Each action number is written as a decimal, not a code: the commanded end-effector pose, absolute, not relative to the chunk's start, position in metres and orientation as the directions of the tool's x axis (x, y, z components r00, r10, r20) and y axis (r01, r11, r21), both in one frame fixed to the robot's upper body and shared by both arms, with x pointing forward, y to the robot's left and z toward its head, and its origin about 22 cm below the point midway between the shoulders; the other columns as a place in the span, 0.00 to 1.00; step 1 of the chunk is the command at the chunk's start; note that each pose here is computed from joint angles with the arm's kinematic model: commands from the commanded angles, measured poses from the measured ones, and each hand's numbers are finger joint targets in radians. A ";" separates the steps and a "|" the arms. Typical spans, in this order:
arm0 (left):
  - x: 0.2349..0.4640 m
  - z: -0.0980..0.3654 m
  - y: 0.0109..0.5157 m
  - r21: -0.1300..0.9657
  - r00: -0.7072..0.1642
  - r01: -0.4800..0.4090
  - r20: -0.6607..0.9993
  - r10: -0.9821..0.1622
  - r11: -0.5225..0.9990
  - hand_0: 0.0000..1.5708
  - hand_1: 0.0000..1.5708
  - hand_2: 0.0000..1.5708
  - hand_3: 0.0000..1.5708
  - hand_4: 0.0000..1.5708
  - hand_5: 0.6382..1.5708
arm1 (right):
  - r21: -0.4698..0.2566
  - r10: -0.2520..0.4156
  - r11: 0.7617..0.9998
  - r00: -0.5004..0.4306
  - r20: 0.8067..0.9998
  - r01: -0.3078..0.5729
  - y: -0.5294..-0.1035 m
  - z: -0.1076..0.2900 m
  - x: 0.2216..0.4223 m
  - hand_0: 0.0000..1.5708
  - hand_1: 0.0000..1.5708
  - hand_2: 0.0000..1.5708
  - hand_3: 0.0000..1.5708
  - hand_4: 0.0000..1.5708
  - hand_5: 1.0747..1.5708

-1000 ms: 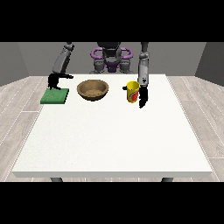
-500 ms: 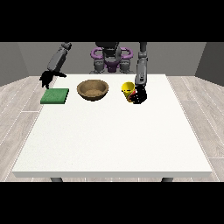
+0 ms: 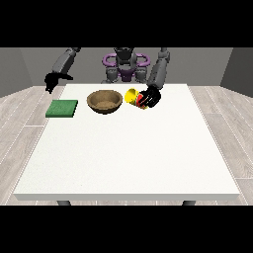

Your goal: Pick the cup and pour the ball into the bowl, then pick the bowl and place it on the pad

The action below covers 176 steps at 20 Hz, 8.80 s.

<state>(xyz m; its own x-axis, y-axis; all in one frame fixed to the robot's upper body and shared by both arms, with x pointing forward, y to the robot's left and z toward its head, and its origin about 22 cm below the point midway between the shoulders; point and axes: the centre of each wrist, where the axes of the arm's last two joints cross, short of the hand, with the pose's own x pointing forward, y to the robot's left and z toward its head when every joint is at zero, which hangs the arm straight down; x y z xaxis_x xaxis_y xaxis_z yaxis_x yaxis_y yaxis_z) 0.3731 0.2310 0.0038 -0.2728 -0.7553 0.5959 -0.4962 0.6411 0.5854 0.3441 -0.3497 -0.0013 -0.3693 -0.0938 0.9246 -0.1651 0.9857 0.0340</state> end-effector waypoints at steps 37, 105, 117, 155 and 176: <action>0.344 0.090 0.006 0.898 -0.458 -0.368 -0.401 -0.793 -0.241 0.00 0.00 1.00 1.00 0.42 0.97 | 0.082 -0.065 0.992 -0.173 0.983 0.093 -0.421 -0.079 0.264 0.00 0.00 0.09 0.16 0.26 0.92; 0.317 -0.040 0.266 0.319 -0.335 0.064 0.900 -0.280 0.946 0.00 0.00 0.00 0.00 0.00 0.06 | 0.314 -0.311 0.934 -0.046 0.949 0.170 -0.289 -0.092 0.318 0.00 0.00 0.00 0.00 0.00 1.00; 0.339 0.008 0.253 0.347 -0.463 0.117 0.848 -0.258 0.930 0.00 0.00 0.00 0.00 0.00 0.07 | -0.061 0.002 0.964 0.223 0.975 0.260 -0.300 -0.124 0.284 1.00 1.00 1.00 1.00 0.64 0.92; 0.296 -0.048 0.379 0.272 -0.311 -0.179 0.896 -0.317 0.946 0.00 0.00 0.00 0.00 0.00 0.04 | -0.912 0.865 0.409 0.323 0.384 -0.013 -0.446 0.138 0.340 1.00 1.00 1.00 0.98 1.00 0.86; 0.284 0.025 0.445 0.155 -0.570 -0.207 0.783 -0.248 0.966 0.00 0.00 0.00 0.00 0.55 0.59 | -0.414 0.293 0.740 0.300 0.908 0.530 -0.512 0.084 0.317 1.00 1.00 0.95 0.81 0.16 0.69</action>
<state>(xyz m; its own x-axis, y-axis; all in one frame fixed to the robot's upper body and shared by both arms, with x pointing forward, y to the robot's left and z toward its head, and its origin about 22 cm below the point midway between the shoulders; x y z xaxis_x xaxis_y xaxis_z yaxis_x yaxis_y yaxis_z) 0.2933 0.4386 0.0241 -0.5526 -0.2493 0.7953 -0.2059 0.9655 0.1596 0.3165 -0.5054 0.0805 0.3458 0.4557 0.8202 0.4468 0.6887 -0.5710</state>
